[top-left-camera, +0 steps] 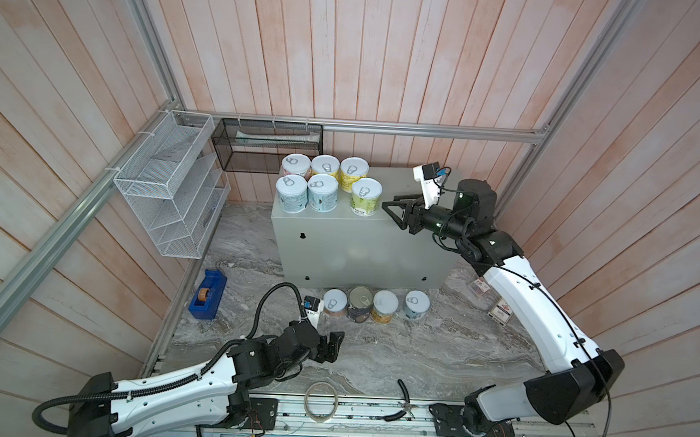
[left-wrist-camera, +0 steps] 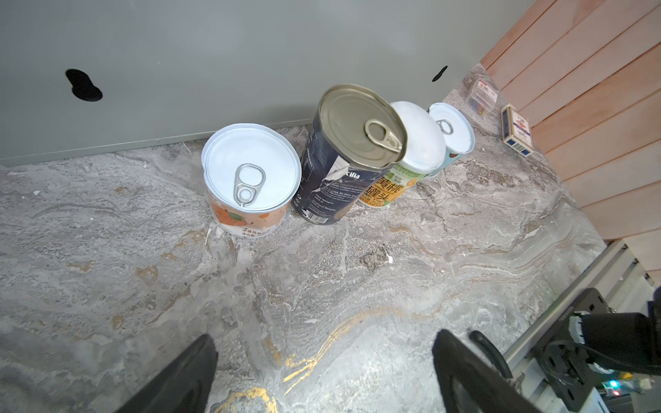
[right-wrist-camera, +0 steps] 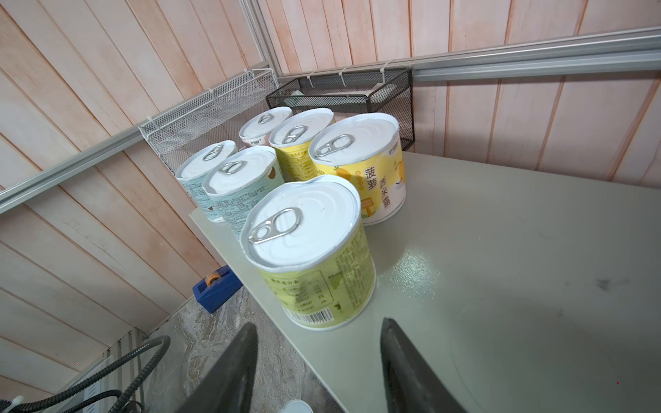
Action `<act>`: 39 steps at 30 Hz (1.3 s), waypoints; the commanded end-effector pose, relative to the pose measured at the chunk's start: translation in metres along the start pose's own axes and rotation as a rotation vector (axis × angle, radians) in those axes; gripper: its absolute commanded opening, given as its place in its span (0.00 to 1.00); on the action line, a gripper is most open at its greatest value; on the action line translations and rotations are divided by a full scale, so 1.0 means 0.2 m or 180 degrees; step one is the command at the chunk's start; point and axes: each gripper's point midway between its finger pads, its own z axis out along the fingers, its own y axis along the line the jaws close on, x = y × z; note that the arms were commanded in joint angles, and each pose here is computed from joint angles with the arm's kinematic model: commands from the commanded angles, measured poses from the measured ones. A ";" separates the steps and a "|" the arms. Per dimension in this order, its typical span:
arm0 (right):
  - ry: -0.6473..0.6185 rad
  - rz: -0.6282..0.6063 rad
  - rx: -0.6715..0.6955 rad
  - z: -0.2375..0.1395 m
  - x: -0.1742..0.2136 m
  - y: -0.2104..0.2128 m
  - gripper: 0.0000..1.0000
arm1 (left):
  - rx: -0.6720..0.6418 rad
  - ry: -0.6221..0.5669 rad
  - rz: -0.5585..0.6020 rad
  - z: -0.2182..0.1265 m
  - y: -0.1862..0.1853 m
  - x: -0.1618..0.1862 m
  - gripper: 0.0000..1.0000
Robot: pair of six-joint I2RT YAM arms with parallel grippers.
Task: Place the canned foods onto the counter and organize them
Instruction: 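Open the right gripper and draw it back from the placed can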
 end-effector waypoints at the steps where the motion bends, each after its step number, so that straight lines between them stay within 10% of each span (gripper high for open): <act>1: -0.0047 -0.0001 -0.0196 0.06 -0.02 0.02 0.52 | 0.0015 -0.0057 -0.0046 0.01 0.00 -0.01 0.96; 39: 0.0014 -0.0030 -0.0334 0.28 0.03 0.08 0.50 | -0.0028 0.0005 -0.0078 0.04 0.07 0.03 0.96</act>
